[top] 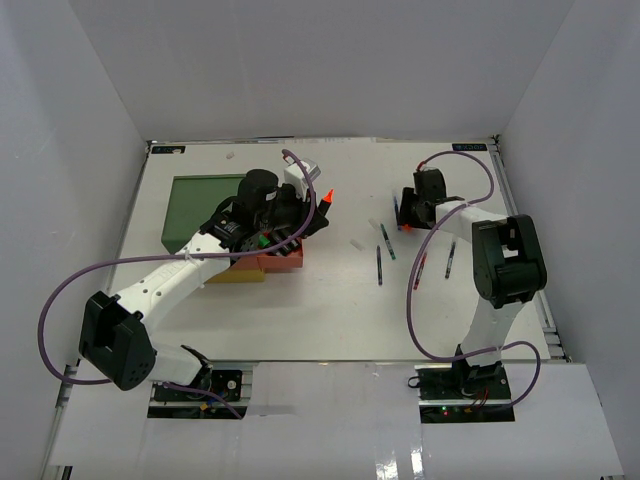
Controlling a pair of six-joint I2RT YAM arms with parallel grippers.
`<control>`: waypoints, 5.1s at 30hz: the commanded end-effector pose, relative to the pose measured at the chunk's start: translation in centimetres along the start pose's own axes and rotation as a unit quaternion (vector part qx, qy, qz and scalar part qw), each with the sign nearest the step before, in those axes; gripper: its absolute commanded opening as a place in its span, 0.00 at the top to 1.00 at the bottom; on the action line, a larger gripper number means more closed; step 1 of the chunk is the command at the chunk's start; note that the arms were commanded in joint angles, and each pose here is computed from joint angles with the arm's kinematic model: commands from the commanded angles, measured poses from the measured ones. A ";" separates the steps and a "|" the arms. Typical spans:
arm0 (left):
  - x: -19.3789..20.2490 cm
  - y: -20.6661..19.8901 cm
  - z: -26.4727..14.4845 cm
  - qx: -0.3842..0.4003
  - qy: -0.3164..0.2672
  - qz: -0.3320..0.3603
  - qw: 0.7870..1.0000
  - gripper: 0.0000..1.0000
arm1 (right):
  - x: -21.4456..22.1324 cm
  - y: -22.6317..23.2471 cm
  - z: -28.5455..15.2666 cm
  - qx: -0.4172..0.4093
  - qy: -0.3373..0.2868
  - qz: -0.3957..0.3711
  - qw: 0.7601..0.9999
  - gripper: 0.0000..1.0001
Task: Sort the stationery into containers
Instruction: Move the pen cap to the center of the board, then close the pen cap on the pen.
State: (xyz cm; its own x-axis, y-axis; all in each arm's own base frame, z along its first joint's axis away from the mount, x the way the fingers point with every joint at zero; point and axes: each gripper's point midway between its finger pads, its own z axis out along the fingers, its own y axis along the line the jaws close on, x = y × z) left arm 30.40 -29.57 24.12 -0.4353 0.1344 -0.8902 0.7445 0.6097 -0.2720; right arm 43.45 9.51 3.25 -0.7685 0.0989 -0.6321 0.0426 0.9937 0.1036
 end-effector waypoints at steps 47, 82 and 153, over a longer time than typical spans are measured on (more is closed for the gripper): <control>-3.1 0.9 -3.6 -0.060 -0.067 0.037 0.995 1.00 | 16.9 13.0 -12.2 -0.267 0.049 -0.485 0.831 0.65; -4.2 1.6 -5.6 -0.099 -0.098 0.040 0.989 1.00 | 10.6 12.2 -15.3 -0.118 0.038 -0.300 0.946 0.25; -3.5 1.9 -5.4 -0.103 -0.096 0.032 0.989 1.00 | 16.3 14.3 -11.5 0.004 0.139 -0.012 0.990 0.83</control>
State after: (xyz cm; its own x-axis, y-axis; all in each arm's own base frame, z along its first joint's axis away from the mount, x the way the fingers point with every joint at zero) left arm 30.81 -24.71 27.48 -0.2974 0.0658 -0.9525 0.6314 0.7619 -0.1445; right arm 23.99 23.80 1.93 -0.9254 0.0252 -0.3783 0.0135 0.9993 0.0336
